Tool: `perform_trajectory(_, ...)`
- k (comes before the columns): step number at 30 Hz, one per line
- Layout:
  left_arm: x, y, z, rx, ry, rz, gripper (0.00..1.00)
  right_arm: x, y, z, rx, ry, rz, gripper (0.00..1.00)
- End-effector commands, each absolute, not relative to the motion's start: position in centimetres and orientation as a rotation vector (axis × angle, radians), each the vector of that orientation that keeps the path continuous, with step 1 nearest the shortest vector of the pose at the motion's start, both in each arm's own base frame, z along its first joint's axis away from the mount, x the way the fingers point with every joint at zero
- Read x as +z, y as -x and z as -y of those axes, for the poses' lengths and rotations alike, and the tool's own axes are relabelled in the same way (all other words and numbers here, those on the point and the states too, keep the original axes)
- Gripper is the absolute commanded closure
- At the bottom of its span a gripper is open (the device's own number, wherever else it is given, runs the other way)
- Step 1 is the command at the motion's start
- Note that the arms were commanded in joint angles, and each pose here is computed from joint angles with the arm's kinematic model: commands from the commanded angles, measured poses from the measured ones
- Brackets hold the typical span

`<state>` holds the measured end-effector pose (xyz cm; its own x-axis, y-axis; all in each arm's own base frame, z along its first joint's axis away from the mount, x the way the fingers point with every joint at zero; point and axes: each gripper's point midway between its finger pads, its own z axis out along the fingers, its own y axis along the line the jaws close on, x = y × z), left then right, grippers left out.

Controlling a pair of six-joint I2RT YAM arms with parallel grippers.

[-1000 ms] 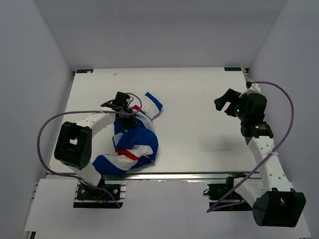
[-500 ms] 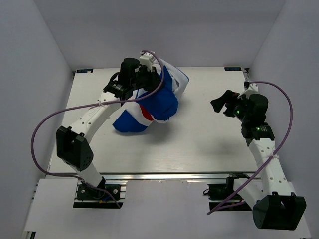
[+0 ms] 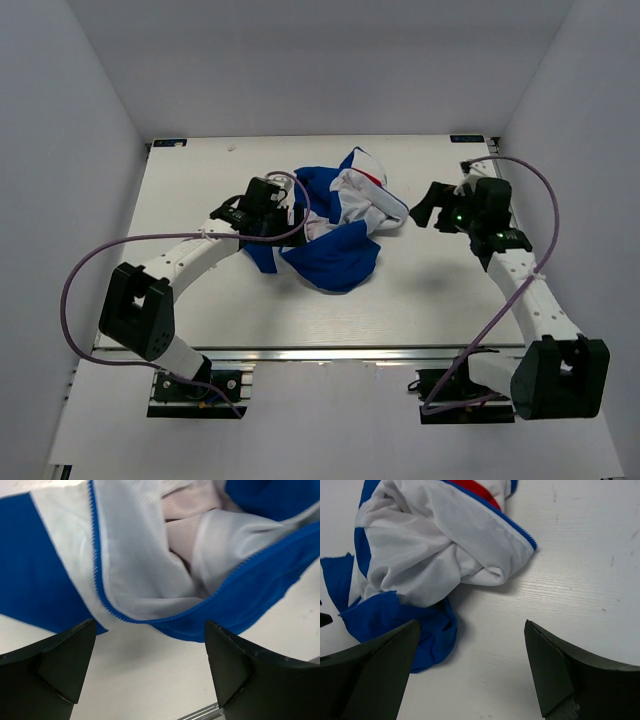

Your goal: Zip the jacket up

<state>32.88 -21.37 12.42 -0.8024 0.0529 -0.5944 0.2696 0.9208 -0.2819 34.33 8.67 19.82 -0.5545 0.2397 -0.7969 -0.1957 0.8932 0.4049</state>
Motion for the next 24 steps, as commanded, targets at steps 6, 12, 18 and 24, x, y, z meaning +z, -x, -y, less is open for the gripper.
perform_trajectory(6, 11.7, -34.2, 19.1, -0.296, 0.075, -2.518, 0.02, 21.4, -37.3, -17.5, 0.439, 0.377, -2.033, 0.11)
perform_trajectory(12, 9.6, -34.1, 23.5, -0.588, -0.011, -2.523, 0.02, 20.3, -39.5, -22.1, 0.492, 0.429, -2.053, 0.11)
perform_trajectory(18, 7.4, -33.8, 26.6, -0.783, -0.075, -2.586, 0.34, 17.5, -41.6, -25.5, 0.558, 0.391, -2.107, 0.11)
perform_trajectory(24, 9.0, -35.2, 28.0, -0.841, -0.121, -2.528, 1.0, 14.5, -42.9, -27.8, 0.645, 0.341, -2.168, 0.87)
